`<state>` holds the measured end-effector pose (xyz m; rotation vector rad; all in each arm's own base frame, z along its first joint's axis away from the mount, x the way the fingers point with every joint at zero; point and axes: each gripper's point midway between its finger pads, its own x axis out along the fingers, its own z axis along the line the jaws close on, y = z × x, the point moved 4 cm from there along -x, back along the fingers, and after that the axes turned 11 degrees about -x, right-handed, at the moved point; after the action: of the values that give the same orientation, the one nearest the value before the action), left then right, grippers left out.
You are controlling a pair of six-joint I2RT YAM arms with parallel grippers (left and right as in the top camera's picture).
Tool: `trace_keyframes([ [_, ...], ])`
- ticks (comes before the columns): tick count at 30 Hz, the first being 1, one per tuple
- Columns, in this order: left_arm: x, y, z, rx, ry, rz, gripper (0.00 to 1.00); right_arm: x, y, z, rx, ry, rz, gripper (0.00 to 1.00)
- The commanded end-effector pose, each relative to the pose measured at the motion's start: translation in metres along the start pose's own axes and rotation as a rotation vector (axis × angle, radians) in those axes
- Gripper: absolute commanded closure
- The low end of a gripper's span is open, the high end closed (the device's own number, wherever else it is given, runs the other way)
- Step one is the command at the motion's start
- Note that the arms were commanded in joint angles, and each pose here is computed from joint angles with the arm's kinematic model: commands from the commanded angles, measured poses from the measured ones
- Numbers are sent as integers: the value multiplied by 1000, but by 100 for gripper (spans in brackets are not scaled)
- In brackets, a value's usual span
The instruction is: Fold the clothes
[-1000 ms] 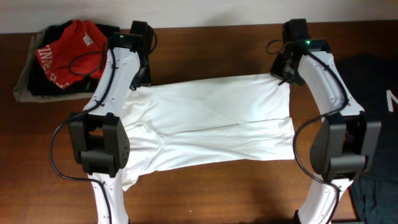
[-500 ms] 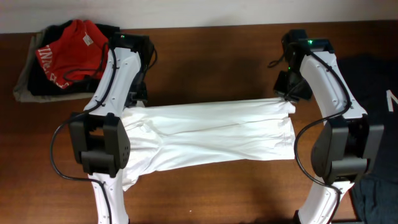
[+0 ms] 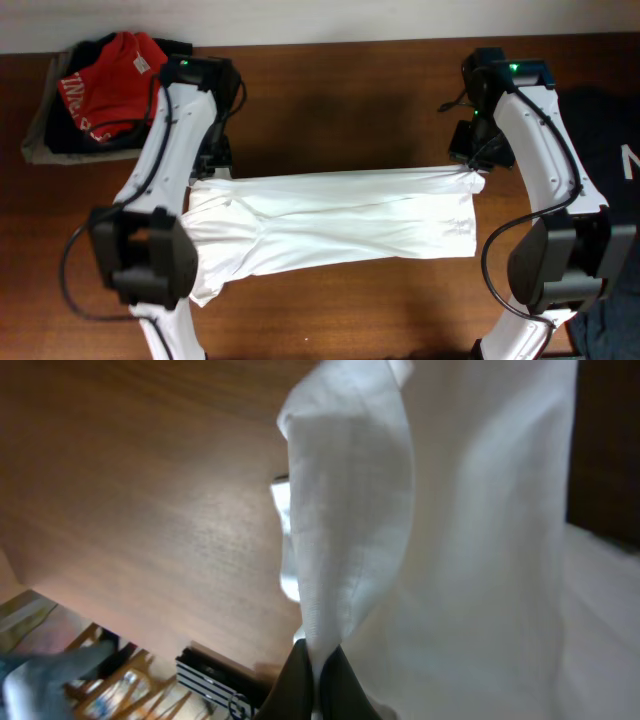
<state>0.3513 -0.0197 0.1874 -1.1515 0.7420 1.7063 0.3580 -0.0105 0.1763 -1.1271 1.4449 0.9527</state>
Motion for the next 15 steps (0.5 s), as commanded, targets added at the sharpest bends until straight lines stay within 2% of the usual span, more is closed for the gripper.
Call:
trace_keyframes([
  [1,-20,12,25,-52,17,-62,99,-7,3,-4,-12,54,-23,96],
  [6,-2,24,0,9,68,-3,99,-9,8,8,-52,56,-21,96],
  [10,34,36,-13,31,34,36,99,-10,13,14,-76,66,-12,96],
  [15,61,54,-7,41,-36,114,99,-9,18,10,-82,90,11,96],
])
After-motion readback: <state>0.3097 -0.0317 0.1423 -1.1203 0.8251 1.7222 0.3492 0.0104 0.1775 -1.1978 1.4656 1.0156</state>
